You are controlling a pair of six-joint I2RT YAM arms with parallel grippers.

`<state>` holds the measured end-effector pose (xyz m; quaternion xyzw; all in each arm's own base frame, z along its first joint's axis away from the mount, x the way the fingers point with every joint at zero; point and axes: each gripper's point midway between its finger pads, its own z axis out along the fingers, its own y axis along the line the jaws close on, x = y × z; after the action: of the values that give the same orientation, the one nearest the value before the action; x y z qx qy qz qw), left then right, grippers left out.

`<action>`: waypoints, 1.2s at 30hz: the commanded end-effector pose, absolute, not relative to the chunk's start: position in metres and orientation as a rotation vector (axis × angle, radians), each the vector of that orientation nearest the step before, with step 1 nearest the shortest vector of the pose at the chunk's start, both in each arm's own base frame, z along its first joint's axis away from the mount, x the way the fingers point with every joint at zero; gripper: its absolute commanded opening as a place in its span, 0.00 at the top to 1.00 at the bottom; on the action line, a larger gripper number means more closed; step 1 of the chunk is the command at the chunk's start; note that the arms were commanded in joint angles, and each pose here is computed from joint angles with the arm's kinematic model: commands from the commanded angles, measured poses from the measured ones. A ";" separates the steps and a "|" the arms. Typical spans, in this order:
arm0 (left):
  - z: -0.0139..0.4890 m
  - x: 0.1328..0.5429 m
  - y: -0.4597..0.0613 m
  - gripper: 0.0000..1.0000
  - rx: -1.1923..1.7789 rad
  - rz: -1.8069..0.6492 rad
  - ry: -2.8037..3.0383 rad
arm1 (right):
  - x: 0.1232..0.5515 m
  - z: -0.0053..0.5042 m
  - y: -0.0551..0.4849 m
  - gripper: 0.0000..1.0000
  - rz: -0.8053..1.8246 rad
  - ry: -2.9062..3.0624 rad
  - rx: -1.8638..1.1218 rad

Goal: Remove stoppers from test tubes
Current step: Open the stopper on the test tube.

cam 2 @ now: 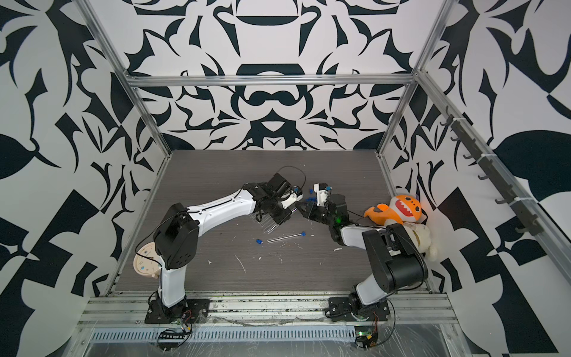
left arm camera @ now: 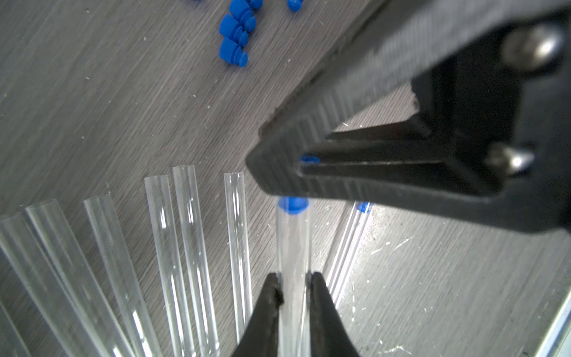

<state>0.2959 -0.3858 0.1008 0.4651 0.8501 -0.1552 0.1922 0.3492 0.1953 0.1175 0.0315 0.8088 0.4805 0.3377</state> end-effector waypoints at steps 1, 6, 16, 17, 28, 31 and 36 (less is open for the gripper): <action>0.118 0.296 -0.388 0.94 1.296 -0.464 2.345 | 0.356 0.141 0.201 0.96 1.259 2.035 0.022; 0.112 0.295 -0.384 0.96 1.302 -0.440 2.358 | 0.357 0.143 0.199 1.00 1.243 2.031 0.028; 0.120 0.295 -0.383 0.96 1.295 -0.439 2.336 | 0.350 0.135 0.199 0.55 1.244 2.073 0.013; 0.120 0.295 -0.383 0.97 1.296 -0.439 2.335 | 0.349 0.135 0.199 0.53 1.246 2.075 0.010; 0.123 0.297 -0.385 0.98 1.294 -0.446 2.327 | 0.351 0.139 0.203 0.69 1.274 2.059 -0.001; 0.122 0.298 -0.386 0.99 1.288 -0.443 2.328 | 0.351 0.139 0.204 0.74 1.283 2.057 -0.003; 0.123 0.301 -0.389 1.00 1.284 -0.447 2.325 | 0.351 0.140 0.205 0.74 1.300 2.051 -0.003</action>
<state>0.2981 -0.3861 0.1121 0.4649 0.8459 -0.1568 0.2089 0.3460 0.1992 0.1203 0.0174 0.8101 0.4850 0.3289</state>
